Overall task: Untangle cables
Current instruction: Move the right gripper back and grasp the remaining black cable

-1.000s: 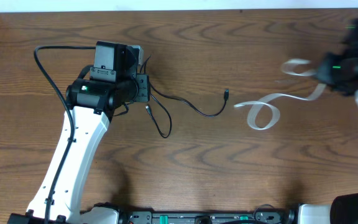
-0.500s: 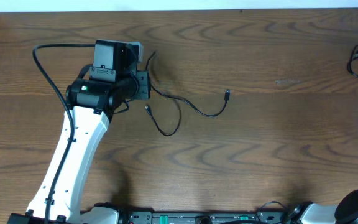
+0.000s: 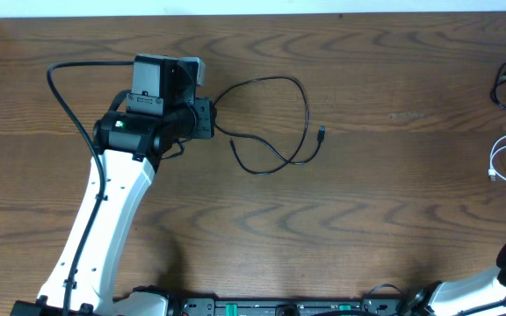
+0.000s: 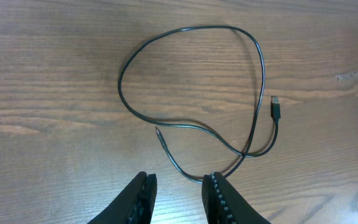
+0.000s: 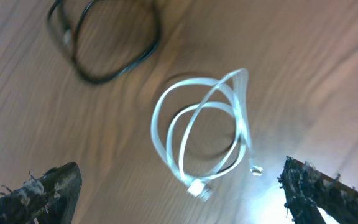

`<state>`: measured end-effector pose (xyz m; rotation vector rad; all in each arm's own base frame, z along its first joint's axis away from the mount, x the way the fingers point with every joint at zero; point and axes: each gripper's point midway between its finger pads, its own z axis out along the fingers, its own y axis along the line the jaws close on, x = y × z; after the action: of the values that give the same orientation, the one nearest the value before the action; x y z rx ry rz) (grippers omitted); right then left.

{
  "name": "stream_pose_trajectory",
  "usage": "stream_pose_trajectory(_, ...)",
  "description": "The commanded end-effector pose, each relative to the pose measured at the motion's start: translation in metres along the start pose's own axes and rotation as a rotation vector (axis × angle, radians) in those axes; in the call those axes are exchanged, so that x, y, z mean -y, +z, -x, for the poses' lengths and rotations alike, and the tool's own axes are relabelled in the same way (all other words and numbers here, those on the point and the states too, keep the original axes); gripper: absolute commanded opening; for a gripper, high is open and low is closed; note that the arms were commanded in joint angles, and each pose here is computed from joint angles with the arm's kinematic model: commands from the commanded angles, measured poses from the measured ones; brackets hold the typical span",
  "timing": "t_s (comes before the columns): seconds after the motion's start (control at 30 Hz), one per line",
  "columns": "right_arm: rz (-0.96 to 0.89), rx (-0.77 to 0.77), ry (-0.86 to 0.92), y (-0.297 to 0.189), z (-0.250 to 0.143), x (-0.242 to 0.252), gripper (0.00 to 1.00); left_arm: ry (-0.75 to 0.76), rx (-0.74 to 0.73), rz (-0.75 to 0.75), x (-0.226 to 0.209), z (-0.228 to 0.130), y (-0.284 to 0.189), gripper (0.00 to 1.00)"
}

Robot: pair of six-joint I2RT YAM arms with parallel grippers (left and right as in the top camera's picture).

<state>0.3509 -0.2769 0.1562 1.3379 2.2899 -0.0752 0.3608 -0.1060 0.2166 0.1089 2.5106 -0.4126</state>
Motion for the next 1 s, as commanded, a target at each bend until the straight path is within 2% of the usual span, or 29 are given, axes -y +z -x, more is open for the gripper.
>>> stream_pose_trajectory(0.0,0.196,-0.093,-0.154,-0.014,-0.032,-0.059,0.99,-0.007,-0.002,-0.014,0.002,0.001,0.0,0.3)
stream_pose_trajectory(0.2,0.426,-0.178,-0.61,-0.034,-0.122,-0.175,0.99,-0.008,0.003,0.01,-0.003,0.002,0.0,0.3)
stream_pose_trajectory(0.23,0.475,-0.193,-0.746,-0.041,-0.157,-0.204,0.99,-0.009,0.014,0.072,-0.013,0.004,0.0,0.3)
stream_pose_trajectory(0.3,0.515,-0.222,-0.881,-0.048,-0.207,-0.238,0.99,-0.016,0.022,0.111,-0.023,0.005,-0.001,0.3)
stream_pose_trajectory(0.53,0.572,-0.338,-1.219,-0.044,-0.369,-0.292,0.99,-0.127,0.02,0.173,-0.061,0.004,-0.01,0.3)
stream_pose_trajectory(0.67,0.558,-0.39,-1.339,-0.032,-0.431,-0.293,0.99,-0.176,0.014,0.208,-0.082,0.002,-0.016,0.3)
stream_pose_trajectory(0.8,0.504,-0.395,-1.398,-0.018,-0.466,-0.288,0.99,-0.194,0.006,0.22,-0.088,-0.001,-0.018,0.3)
stream_pose_trajectory(0.97,0.375,-0.345,-1.382,-0.001,-0.474,-0.28,0.99,-0.194,0.002,0.22,-0.088,-0.002,-0.018,0.3)
